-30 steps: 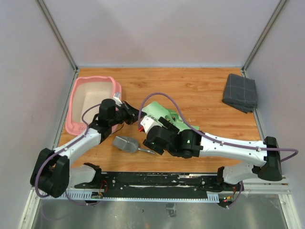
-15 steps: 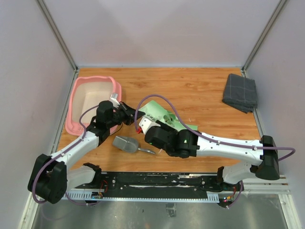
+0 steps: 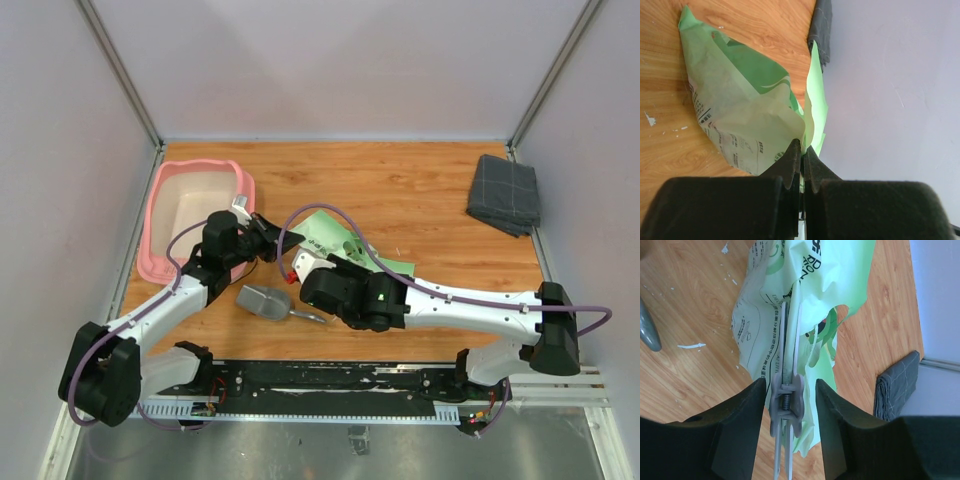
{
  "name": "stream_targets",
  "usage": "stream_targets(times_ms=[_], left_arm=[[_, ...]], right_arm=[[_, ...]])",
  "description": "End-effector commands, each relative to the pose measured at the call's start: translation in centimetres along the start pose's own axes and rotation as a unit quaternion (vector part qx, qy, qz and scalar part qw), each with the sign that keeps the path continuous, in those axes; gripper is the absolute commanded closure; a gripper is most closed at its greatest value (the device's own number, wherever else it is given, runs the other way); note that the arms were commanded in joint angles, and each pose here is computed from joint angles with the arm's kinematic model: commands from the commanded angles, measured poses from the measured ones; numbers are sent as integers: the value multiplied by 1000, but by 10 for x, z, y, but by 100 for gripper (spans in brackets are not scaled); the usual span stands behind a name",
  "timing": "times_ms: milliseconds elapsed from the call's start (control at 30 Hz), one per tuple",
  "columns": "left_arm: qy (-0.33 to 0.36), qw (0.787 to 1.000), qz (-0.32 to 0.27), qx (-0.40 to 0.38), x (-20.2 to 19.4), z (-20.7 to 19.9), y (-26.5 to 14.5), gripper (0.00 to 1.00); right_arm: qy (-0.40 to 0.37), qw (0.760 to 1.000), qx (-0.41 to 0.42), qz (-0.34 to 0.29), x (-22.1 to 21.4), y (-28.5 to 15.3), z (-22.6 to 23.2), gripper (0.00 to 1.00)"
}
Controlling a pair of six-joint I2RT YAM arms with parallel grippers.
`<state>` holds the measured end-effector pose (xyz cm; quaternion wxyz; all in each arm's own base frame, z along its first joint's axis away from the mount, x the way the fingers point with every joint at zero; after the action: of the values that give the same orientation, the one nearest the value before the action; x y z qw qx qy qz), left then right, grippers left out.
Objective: Fill the litter box with clean litter
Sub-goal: Remove the clamp from the cat litter bag.
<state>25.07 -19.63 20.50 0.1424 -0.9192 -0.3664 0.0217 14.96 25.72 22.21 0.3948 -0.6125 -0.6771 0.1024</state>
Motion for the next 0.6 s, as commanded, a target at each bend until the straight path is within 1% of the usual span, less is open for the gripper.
stream_targets(times_ms=[0, 233, 333, 400, 500, 567], left_arm=[[26, 998, 4, -56, 1, -27, -1, 100], [25, 998, 6, -52, 0, -24, -1, 100], [26, 998, 6, -53, 0, -25, -1, 100], [26, 998, 5, -53, 0, -25, -1, 100], [26, 998, 4, -52, 0, -24, -1, 100], [26, 998, 4, -52, 0, -24, -1, 100]], right_arm=[[5, 1000, -5, 6, -8, -4, -3, 55], [3, 1000, 9, 6, -8, -3, 1, 62], [5, 1000, 8, 7, -8, -3, 1, 68], [8, 1000, 8, 5, -7, -3, 1, 75], [12, 1000, 7, 2, -7, -5, -1, 82], [13, 1000, 6, 1, -7, -5, -2, 85]])
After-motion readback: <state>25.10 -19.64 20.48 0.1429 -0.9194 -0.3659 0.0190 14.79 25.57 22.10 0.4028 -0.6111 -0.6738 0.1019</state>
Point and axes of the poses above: each gripper's point midway between its finger pads, its own y axis out along the fingers, its own z axis along the line the jaws close on, x = y × z, the point moved 5 cm from there along -y, back along the fingers, and after that the axes turned 7 degrees about -y, right-handed, at the moved point
